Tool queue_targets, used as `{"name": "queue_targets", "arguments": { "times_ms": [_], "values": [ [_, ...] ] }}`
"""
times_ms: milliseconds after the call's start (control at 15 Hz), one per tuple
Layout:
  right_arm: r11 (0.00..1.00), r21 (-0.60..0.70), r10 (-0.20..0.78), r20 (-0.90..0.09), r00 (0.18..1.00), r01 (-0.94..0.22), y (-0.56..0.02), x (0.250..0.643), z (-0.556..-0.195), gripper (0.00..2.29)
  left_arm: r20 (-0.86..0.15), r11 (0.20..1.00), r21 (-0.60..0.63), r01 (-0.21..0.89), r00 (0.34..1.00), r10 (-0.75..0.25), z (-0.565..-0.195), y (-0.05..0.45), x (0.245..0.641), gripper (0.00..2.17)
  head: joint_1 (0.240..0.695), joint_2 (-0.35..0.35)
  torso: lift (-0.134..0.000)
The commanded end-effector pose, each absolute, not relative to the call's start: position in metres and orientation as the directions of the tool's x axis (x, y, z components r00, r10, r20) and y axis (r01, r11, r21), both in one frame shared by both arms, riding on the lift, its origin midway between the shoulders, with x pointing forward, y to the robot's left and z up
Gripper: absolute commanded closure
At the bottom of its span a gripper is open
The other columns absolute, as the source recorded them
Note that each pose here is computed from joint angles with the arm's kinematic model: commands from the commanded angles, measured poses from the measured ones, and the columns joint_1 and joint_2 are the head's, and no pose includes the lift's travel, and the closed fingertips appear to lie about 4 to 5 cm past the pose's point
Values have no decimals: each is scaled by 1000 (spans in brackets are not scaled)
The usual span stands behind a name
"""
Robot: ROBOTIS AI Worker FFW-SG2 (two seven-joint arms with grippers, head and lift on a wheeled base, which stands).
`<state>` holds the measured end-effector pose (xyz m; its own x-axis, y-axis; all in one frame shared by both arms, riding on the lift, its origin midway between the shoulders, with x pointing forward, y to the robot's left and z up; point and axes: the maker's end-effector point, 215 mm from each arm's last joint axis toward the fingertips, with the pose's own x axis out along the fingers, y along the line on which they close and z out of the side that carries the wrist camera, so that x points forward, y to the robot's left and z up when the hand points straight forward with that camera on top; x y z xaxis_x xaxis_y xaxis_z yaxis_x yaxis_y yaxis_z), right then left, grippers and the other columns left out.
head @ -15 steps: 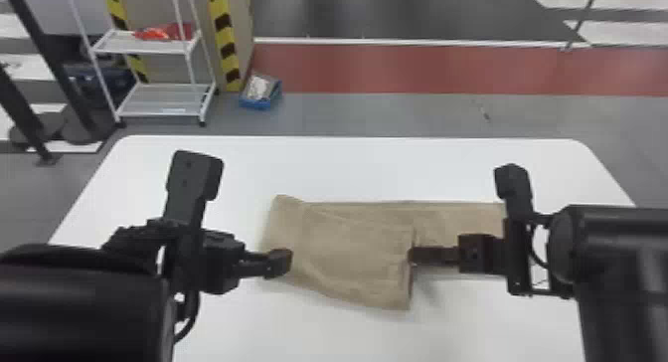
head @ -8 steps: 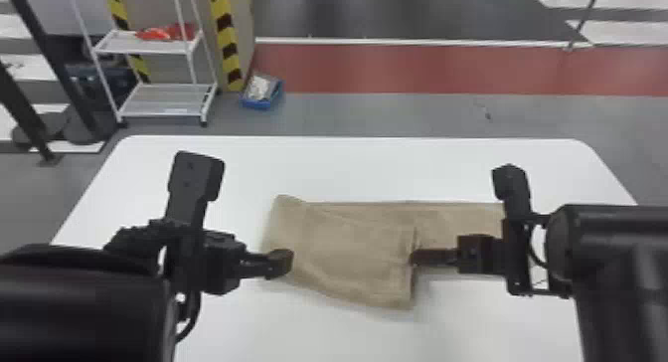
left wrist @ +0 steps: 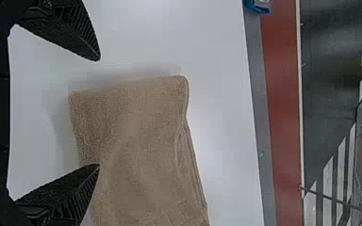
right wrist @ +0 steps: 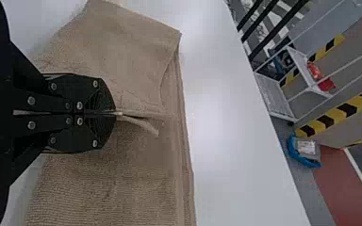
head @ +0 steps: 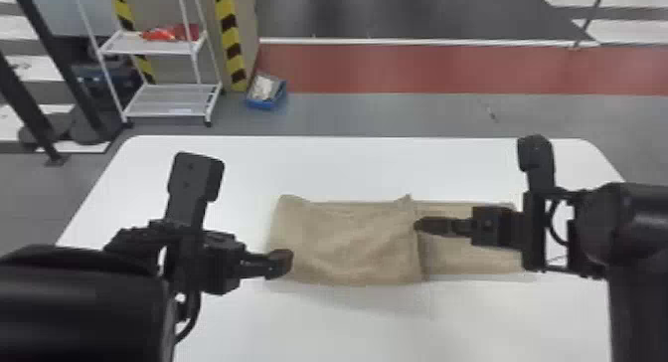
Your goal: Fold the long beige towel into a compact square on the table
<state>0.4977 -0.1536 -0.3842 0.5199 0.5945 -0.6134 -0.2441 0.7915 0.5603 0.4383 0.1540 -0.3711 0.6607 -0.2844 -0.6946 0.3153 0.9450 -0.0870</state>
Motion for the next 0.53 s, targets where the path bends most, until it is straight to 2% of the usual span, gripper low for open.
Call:
{"name": "queue_targets", "arguments": {
  "times_ms": [0, 133, 267, 467],
  "values": [
    [781, 576, 594, -565, 573, -241, -170, 512, -356, 1180, -695, 945, -88, 314, 660, -284, -371, 155, 437, 76, 695, 3, -124],
    [790, 588, 562, -579, 590, -175, -194, 515, -367, 1180, -697, 946, -95, 310, 658, -285, -374, 159, 436, 76, 695, -13, -124],
    [779, 615, 573, -618, 538, -123, -192, 511, -398, 1180, -700, 945, -98, 311, 654, -288, -375, 158, 436, 76, 695, -34, -124],
    [764, 635, 585, -610, 535, -111, -194, 510, -401, 1180, -704, 947, -96, 307, 651, -283, -377, 159, 434, 76, 695, -41, -124]
  ]
}}
